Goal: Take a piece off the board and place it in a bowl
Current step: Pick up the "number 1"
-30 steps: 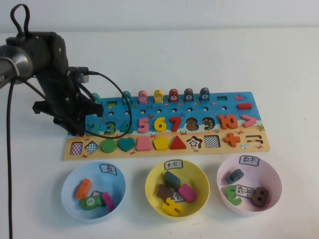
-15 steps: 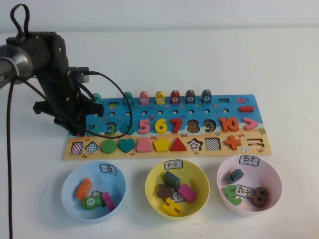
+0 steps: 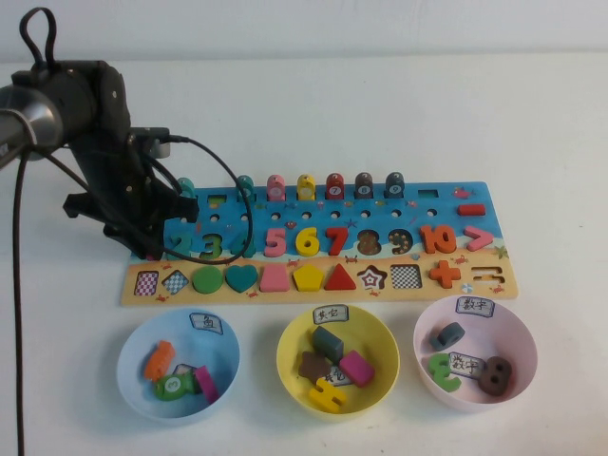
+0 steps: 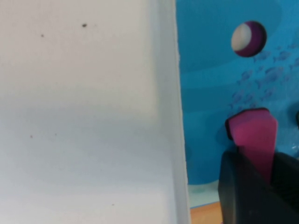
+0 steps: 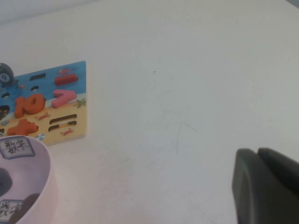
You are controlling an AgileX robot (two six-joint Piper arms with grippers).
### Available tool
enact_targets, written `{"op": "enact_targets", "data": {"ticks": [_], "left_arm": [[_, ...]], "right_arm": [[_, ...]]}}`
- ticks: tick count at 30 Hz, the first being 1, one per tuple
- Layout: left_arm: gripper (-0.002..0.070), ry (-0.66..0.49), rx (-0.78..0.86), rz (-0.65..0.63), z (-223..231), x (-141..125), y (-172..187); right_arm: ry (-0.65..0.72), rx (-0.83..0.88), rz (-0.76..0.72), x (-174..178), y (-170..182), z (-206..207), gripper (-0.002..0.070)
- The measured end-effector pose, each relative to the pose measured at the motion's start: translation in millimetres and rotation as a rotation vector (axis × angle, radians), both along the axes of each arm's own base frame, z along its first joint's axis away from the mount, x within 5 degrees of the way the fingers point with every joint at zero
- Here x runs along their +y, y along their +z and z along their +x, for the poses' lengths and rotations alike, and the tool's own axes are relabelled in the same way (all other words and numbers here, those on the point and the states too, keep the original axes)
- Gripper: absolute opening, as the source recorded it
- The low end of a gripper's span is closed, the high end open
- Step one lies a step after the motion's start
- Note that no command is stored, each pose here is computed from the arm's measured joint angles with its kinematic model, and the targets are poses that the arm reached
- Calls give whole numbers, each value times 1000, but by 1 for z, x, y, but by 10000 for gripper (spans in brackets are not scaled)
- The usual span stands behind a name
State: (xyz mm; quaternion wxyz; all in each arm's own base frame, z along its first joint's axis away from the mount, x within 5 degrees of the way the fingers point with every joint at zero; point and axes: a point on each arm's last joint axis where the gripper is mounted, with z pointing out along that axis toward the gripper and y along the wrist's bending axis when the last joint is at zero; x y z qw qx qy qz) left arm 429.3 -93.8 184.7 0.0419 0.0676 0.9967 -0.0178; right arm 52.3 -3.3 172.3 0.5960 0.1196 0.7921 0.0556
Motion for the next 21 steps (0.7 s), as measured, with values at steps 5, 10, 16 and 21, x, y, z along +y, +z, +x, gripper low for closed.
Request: {"op": "enact_targets", "data": {"ticks": [5,10,16,21], "left_arm": [[73,0,0,-1,0,0,0],[73,0,0,-1,0,0,0],[73,0,0,-1,0,0,0],[73,-40,-9,41,-2,-8,0]], "right_arm": [[0,0,0,0,0,0,-18],[0,0,0,0,0,0,-18],[0,0,0,0,0,0,-18],[0,0,0,0,0,0,-18]]}}
